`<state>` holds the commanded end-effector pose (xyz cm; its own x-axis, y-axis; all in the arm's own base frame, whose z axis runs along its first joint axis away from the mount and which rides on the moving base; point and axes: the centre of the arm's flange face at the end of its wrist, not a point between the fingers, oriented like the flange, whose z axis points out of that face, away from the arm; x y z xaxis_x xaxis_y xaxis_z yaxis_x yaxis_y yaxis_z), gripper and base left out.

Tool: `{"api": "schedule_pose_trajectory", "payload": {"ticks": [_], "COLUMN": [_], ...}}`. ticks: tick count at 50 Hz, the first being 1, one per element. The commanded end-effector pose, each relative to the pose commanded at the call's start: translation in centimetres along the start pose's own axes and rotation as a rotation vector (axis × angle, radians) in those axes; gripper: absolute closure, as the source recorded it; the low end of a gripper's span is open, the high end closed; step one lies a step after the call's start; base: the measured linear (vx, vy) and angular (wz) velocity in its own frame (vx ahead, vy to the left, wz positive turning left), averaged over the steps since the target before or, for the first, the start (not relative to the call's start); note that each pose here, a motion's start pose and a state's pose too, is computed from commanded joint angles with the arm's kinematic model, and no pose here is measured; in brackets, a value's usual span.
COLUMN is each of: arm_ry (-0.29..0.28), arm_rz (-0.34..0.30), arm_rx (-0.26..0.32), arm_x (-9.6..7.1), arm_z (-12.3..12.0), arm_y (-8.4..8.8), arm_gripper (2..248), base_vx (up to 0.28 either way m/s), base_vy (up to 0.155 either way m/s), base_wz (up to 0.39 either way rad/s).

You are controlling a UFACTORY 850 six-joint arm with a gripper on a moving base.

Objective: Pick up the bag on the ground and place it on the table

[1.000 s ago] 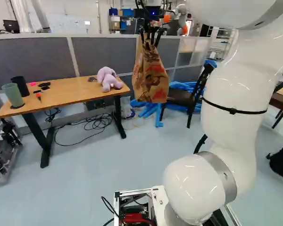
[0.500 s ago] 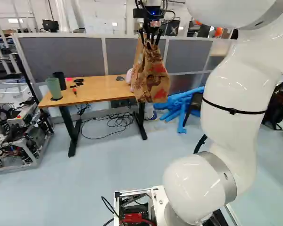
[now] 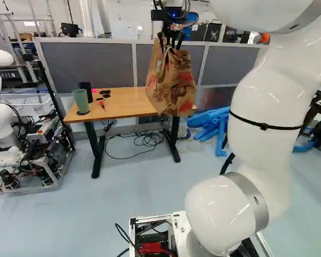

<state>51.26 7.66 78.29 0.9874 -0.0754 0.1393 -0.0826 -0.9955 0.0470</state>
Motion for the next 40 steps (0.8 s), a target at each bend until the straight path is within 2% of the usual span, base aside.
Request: {"api": "schedule_pose_trajectory", "payload": {"ticks": [24, 40], "arm_ry": [0.000, 0.000], "arm_rz": [0.000, 0.000], "arm_rx": [0.000, 0.000], "arm_x": [0.00, 0.00], "arm_z": [0.00, 0.00], "arm_y": [0.00, 0.00], "arm_gripper": [229, 229], "base_vx": [0.117, 0.182], "base_vy": [0.151, 0.029], "base_wz": [-0.013, -0.003]}}
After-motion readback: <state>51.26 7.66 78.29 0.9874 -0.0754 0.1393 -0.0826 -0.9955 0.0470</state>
